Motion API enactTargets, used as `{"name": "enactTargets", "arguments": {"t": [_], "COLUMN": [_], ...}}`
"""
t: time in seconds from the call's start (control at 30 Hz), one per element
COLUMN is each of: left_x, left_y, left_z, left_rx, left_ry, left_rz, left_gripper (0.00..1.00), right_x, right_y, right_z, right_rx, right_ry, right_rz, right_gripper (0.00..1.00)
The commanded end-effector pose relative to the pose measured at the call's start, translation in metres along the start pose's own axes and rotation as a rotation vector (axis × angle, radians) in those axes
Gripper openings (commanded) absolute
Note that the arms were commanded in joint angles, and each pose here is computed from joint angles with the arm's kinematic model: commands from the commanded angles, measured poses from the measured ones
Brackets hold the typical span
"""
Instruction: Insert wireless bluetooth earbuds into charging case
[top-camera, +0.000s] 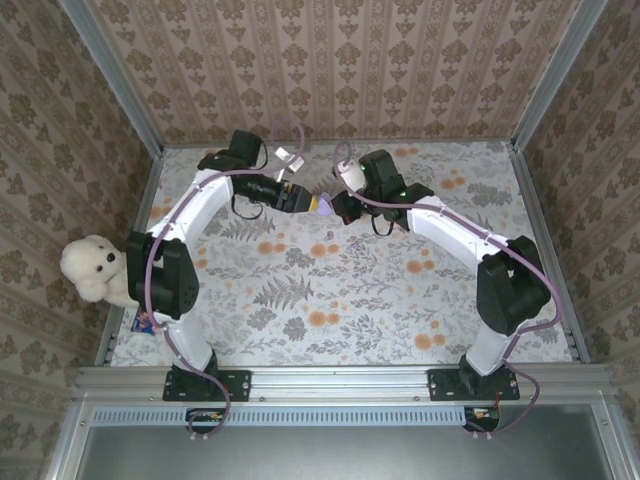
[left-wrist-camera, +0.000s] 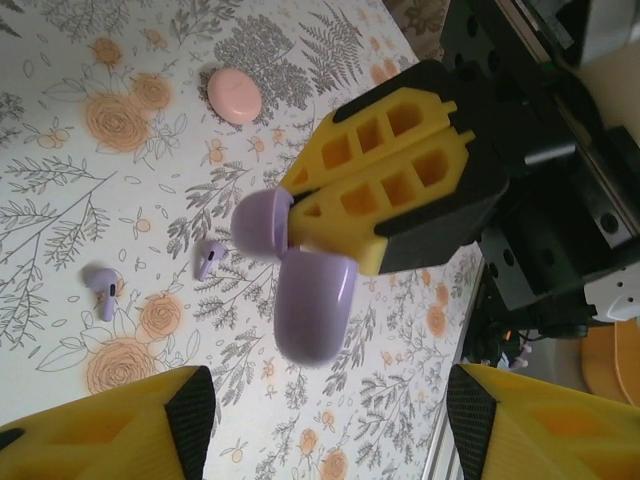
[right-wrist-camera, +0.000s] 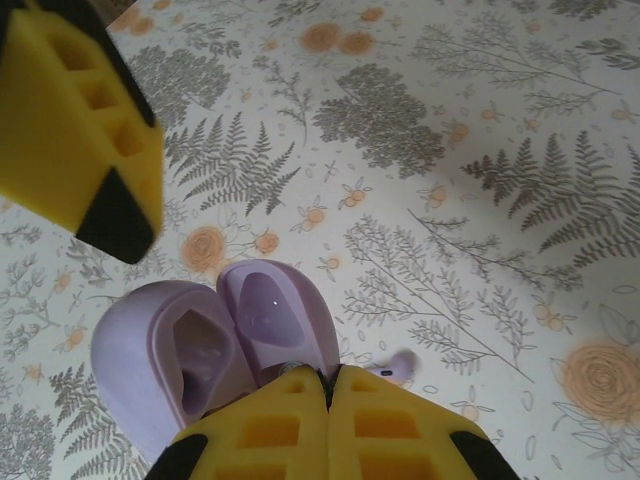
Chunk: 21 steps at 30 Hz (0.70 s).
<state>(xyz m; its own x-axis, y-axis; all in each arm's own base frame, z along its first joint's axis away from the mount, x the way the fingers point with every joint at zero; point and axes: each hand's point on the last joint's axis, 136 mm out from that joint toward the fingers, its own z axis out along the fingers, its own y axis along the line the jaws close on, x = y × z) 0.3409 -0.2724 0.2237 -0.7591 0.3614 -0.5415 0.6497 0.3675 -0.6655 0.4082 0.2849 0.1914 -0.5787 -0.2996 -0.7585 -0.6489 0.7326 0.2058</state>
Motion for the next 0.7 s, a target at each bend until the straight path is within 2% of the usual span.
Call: {"name": "enactTargets", "arguments": {"t": [0.0, 0.43, 0.67], "left_x": [0.003, 0.009, 0.014], "left_y": [-0.010, -0.008, -0.005], "left_z": [0.004, 0.015, 0.019], "left_rx": [0.043, 0.073, 0.085], "left_ry": [0.035, 0.094, 0.109], "left_rz": [0.016, 0.011, 0.003], "left_gripper": [0.65, 0.54, 0.53], "right_x": [0.002, 0.003, 0.001], "right_y": [0.006, 0.015, 0.015], "right_z": [0.007, 0.013, 0.015], "right_rx": [-0.012, -0.030, -0.033], "right_ry": [0.009, 0.025, 0.025], "right_rz": [-0.037, -0.049, -0.048], "right_gripper": [0.00, 0.00, 0.00]}}
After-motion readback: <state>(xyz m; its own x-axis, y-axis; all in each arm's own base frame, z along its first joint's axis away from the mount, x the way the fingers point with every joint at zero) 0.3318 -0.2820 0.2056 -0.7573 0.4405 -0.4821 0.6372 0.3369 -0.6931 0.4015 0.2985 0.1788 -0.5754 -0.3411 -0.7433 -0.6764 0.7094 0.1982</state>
